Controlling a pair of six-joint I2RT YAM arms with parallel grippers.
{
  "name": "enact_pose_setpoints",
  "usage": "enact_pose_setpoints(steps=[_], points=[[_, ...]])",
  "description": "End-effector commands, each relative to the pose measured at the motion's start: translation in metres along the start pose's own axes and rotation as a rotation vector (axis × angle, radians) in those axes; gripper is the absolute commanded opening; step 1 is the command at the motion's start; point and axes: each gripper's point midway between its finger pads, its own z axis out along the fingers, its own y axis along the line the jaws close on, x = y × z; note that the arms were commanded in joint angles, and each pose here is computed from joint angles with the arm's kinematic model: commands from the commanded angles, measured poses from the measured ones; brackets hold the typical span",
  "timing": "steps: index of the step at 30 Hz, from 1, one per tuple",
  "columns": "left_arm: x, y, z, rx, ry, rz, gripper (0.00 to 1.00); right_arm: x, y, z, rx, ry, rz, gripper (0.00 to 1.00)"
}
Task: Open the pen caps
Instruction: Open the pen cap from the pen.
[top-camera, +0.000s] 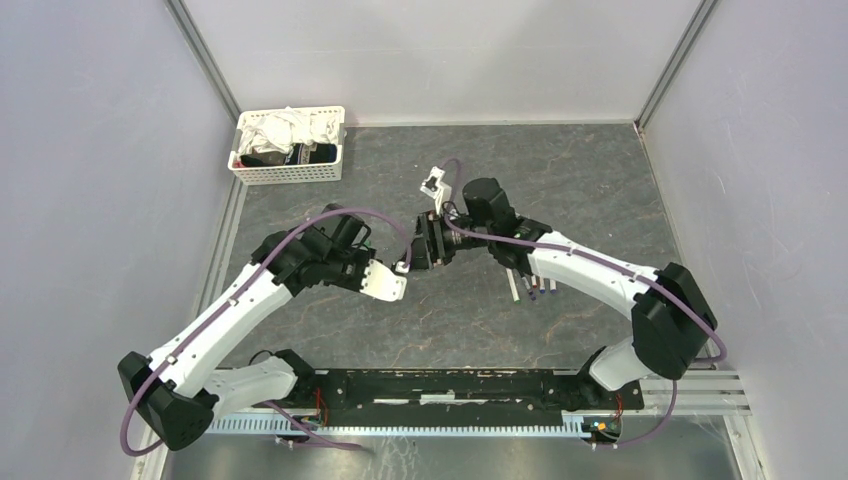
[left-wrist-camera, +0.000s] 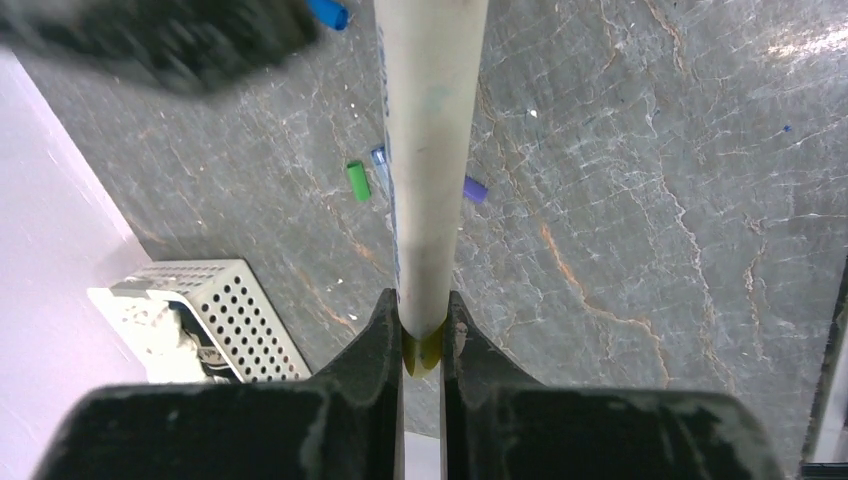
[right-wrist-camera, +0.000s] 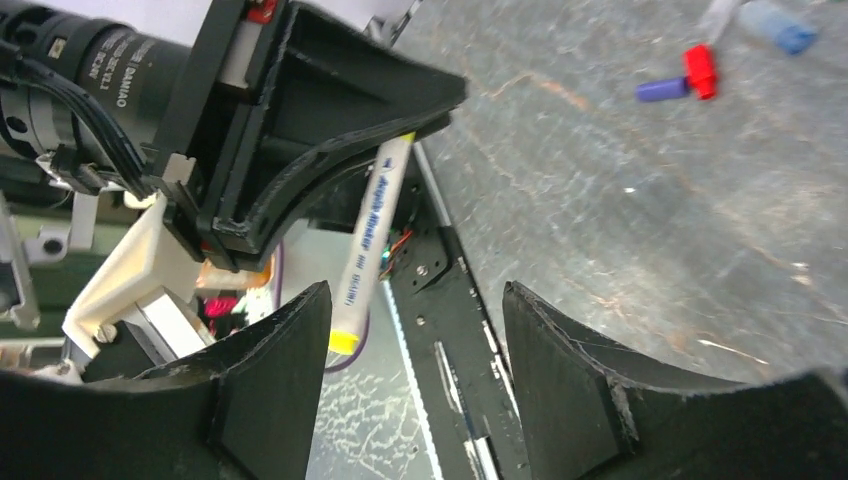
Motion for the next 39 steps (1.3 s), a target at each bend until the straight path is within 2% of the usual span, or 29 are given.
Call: enact_pose_setpoints(steps=[1, 11, 18, 23, 26, 30, 32, 33, 34, 39], points=[[0.000, 0.010, -0.005, -0.022, 0.039, 0.113, 0.02, -0.004, 0.038, 0.009, -0.140, 0.031, -0.050, 0.69], [-0.014, 0.004, -0.004, -0.005, 0.026, 0.143, 0.02, 0.014, 0.037, 0.036, -0.159, 0.083, -0.026, 0.64], [-0.024, -0.003, -0.001, 0.027, 0.017, 0.196, 0.02, 0.020, 0.046, 0.050, -0.202, 0.102, -0.021, 0.45], [-0.023, 0.000, -0.003, 0.017, 0.035, 0.197, 0.02, 0.027, 0.048, 0.047, -0.230, 0.108, -0.007, 0.21], [-0.024, 0.000, -0.003, 0.011, 0.033, 0.180, 0.04, 0.030, 0.049, 0.044, -0.245, 0.115, -0.012, 0.12], [-0.028, 0.002, -0.006, 0.003, 0.013, 0.130, 0.31, 0.037, 0.051, 0.034, -0.278, 0.114, -0.030, 0.00], [-0.036, -0.001, -0.008, 0.016, -0.032, 0.092, 0.53, 0.040, 0.050, 0.028, -0.287, 0.108, -0.037, 0.00], [-0.040, -0.004, -0.010, 0.027, -0.051, 0.075, 0.60, 0.041, 0.051, 0.025, -0.297, 0.105, -0.043, 0.00], [-0.045, -0.008, -0.011, 0.049, -0.080, 0.062, 0.64, 0.042, 0.051, 0.022, -0.305, 0.102, -0.052, 0.00], [-0.060, -0.021, -0.019, 0.127, -0.155, -0.013, 0.67, 0.045, 0.048, 0.013, -0.313, 0.105, -0.088, 0.00]])
